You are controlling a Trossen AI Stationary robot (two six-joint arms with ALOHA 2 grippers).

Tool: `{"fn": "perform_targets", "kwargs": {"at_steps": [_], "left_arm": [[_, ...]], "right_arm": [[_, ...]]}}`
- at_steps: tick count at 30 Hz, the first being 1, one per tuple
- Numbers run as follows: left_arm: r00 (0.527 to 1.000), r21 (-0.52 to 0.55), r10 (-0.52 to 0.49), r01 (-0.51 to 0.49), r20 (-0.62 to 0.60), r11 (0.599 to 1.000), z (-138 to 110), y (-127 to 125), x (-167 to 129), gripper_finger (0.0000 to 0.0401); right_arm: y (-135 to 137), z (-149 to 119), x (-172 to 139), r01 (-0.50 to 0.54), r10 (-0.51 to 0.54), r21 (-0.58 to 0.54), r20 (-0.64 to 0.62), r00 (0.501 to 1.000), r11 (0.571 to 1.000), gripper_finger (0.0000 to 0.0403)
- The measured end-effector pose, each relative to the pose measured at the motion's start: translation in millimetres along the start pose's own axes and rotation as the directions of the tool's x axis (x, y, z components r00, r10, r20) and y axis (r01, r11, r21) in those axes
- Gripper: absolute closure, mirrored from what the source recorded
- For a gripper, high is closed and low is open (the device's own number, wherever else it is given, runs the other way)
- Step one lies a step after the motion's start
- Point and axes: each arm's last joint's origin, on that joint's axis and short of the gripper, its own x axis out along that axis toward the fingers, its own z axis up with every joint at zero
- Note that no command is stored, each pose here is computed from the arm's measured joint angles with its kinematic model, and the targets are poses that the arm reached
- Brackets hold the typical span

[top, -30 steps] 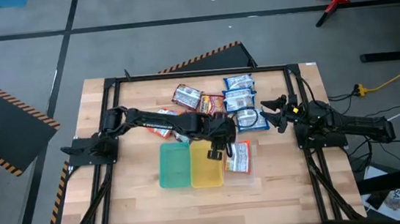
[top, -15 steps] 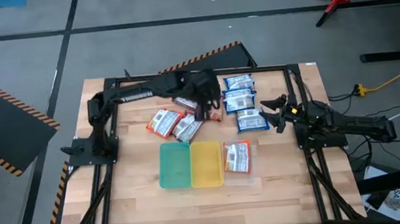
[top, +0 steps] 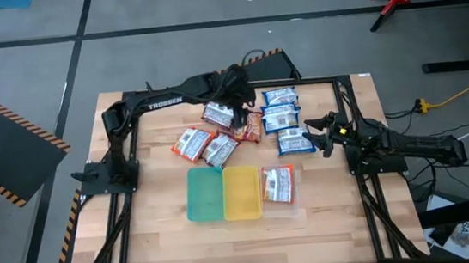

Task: Sort Maruchan noodles
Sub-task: Put the middle right red noodle pack into the yellow bin

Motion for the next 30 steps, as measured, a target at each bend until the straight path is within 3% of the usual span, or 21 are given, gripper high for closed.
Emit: {"fn": "perform_targets", "kwargs": {"at_steps": [3, 6, 10, 13, 17, 19, 21, 30], "left_arm": [[0.999, -0.099, -0.038, 0.038, -0.001, 0.994, -9, 14, 10, 0.0203], [0.996, -0.102, -0.090, 0.090, 0.009, 0.991, -12, 16, 15, 0.0201], [0.991, 0.176, -0.128, 0.133, -0.039, 0.975, -6, -16, 17, 0.0201], [0.996, 0.401, -0.075, 0.091, -0.056, 0.912, 2, -43, 18, 0.0200], [0.997, 0.573, -0.065, 0.073, -0.034, 0.816, 10, -69, 29, 0.0200], [0.994, 0.627, -0.074, 0.110, -0.083, 0.771, 4, -78, 38, 0.0200], [0.996, 0.668, -0.059, 0.084, -0.060, 0.739, 5, -85, 51, 0.0199], [0.986, 0.732, -0.075, 0.160, -0.148, 0.662, -11, -97, 82, 0.0198]], "right_arm": [[0, 0, 0, 0.001, -0.001, 0.001, -0.001, 1.000, 1.000, 0.0097], [0, 0, 0, 0.001, -0.001, 0.000, -0.003, 1.000, 1.000, 0.0097], [0, 0, 0, 0.002, -0.002, -0.001, -0.006, 1.000, 1.000, 0.0097], [0, -1, 0, 0.003, -0.003, -0.001, -0.006, 1.000, 1.000, 0.0097], [0, -1, 0, 0.003, -0.003, -0.001, -0.006, 1.000, 1.000, 0.0097], [0, 0, 0, 0.003, -0.003, -0.001, -0.006, 1.000, 1.000, 0.0097], [0, -1, 0, 0.002, -0.002, -0.001, -0.007, 1.000, 1.000, 0.0097], [0, -1, 0, -0.014, 0.014, 0.001, -0.017, 1.000, 1.000, 0.0097]]}}
